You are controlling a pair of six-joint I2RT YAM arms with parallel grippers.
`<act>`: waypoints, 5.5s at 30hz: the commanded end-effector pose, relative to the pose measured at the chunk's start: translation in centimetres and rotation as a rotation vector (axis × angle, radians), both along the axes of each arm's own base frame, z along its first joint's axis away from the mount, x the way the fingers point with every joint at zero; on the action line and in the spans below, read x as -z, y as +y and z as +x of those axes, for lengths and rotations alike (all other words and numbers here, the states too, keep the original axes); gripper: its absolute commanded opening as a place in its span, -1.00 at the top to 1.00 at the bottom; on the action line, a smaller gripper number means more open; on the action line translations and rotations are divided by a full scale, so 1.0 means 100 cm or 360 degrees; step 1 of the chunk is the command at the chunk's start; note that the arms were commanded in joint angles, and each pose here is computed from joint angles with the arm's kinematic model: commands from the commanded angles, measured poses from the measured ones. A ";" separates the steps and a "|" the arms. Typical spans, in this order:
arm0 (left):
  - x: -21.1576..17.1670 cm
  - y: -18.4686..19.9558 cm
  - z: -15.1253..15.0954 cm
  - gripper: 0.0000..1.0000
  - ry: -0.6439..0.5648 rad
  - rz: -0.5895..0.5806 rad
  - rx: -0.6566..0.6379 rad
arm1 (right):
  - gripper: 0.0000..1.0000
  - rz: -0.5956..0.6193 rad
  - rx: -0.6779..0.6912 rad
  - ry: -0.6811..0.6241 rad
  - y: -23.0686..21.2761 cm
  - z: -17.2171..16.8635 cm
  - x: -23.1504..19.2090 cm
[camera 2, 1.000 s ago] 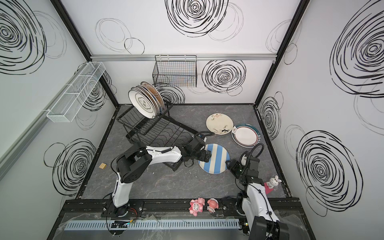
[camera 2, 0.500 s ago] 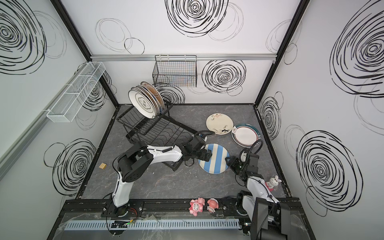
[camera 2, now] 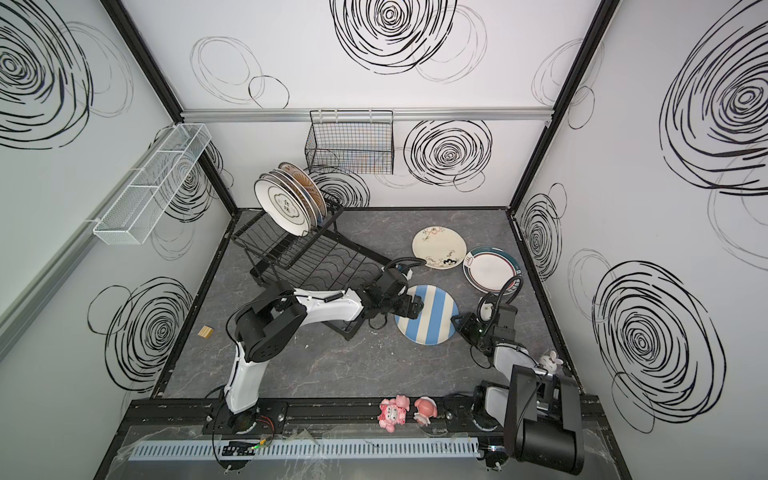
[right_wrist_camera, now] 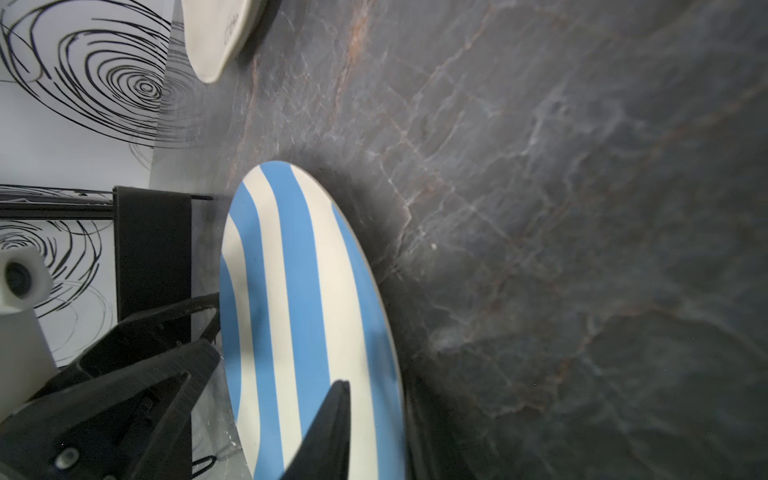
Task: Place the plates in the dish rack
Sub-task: 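Close the right gripper on the striped plate's edge and tilt it up, then lift the striped plate with the right gripper over the rack, then lower the striped plate into the rack slot beside the other plates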
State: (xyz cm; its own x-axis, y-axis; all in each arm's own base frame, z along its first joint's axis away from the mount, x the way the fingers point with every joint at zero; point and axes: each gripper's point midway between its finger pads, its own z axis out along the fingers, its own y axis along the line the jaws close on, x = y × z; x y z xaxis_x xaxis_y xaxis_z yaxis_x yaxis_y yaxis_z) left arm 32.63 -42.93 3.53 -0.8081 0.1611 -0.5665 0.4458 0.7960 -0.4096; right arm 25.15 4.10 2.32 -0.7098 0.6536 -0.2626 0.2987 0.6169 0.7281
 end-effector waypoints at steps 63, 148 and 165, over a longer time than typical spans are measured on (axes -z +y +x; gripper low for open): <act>-0.119 0.360 -0.054 -0.92 -0.0169 -0.0557 -0.1072 | 1.00 -0.0863 -0.0895 -0.2165 0.332 0.077 -0.474; -0.117 0.361 -0.049 -0.92 -0.0126 -0.0601 -0.1030 | 0.80 -0.1361 -0.0781 -0.2011 0.430 0.169 -0.382; -0.141 0.364 -0.054 -0.92 -0.0215 -0.0420 -0.1009 | -0.12 -0.1341 -0.0769 -0.1961 0.413 0.146 -0.415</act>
State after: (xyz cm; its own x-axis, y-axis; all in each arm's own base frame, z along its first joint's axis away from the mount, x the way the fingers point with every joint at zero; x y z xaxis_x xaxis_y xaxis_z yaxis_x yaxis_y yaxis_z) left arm 27.10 -6.79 15.81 -0.6565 -0.5077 -0.5578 -0.0420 0.7630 -0.6450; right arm 41.70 47.18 39.25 0.0907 -0.2368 -0.9673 -0.5535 0.7955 -0.2466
